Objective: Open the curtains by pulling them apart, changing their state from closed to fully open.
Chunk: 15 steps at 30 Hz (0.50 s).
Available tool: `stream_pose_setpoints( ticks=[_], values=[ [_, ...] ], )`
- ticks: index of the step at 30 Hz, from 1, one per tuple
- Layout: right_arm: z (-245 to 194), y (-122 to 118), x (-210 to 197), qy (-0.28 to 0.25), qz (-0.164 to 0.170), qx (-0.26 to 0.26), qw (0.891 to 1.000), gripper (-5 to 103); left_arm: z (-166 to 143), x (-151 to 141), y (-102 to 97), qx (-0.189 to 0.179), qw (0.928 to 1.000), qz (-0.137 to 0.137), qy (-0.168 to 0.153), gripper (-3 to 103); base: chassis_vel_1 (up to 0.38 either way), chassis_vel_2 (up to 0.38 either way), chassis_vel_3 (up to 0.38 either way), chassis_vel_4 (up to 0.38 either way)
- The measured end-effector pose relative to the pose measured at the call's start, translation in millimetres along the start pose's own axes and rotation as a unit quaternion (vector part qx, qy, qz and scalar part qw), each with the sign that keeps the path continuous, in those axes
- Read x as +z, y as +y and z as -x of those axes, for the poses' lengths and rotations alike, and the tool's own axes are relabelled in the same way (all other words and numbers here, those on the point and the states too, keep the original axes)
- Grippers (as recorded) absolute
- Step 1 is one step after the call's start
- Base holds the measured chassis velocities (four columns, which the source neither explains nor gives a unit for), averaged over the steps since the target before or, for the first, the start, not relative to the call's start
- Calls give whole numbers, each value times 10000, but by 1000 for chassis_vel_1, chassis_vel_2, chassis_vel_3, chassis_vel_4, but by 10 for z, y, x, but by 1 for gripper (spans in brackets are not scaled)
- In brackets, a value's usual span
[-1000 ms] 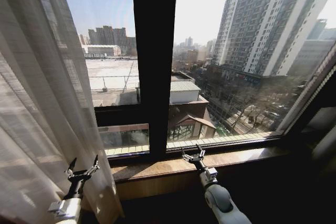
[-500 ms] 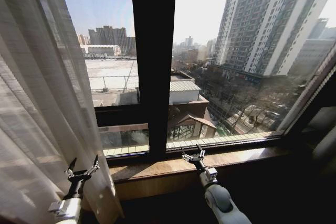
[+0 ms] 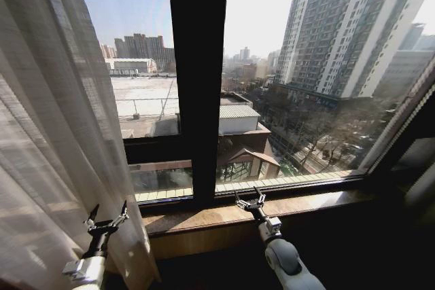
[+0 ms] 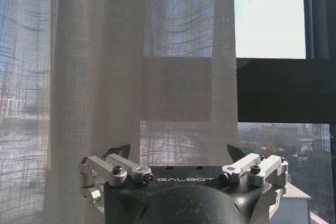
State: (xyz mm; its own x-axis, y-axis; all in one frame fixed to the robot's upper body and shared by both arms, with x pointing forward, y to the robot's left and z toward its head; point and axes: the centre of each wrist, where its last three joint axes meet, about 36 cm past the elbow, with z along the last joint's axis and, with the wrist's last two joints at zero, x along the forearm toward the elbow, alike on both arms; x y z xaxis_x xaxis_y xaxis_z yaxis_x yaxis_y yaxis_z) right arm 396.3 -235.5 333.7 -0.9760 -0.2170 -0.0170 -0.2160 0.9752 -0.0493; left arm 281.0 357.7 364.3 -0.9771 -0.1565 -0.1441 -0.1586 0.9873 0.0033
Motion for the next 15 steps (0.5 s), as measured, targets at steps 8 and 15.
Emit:
stream_pose_setpoints(
  ticks=[8,15],
  values=[
    [0,0,0,0,0,0,10000,100,0,0,0,0,10000,0,0,100,0,0,0,0],
    [0,0,0,0,0,0,10000,100,0,0,0,0,10000,0,0,100,0,0,0,0]
  ],
)
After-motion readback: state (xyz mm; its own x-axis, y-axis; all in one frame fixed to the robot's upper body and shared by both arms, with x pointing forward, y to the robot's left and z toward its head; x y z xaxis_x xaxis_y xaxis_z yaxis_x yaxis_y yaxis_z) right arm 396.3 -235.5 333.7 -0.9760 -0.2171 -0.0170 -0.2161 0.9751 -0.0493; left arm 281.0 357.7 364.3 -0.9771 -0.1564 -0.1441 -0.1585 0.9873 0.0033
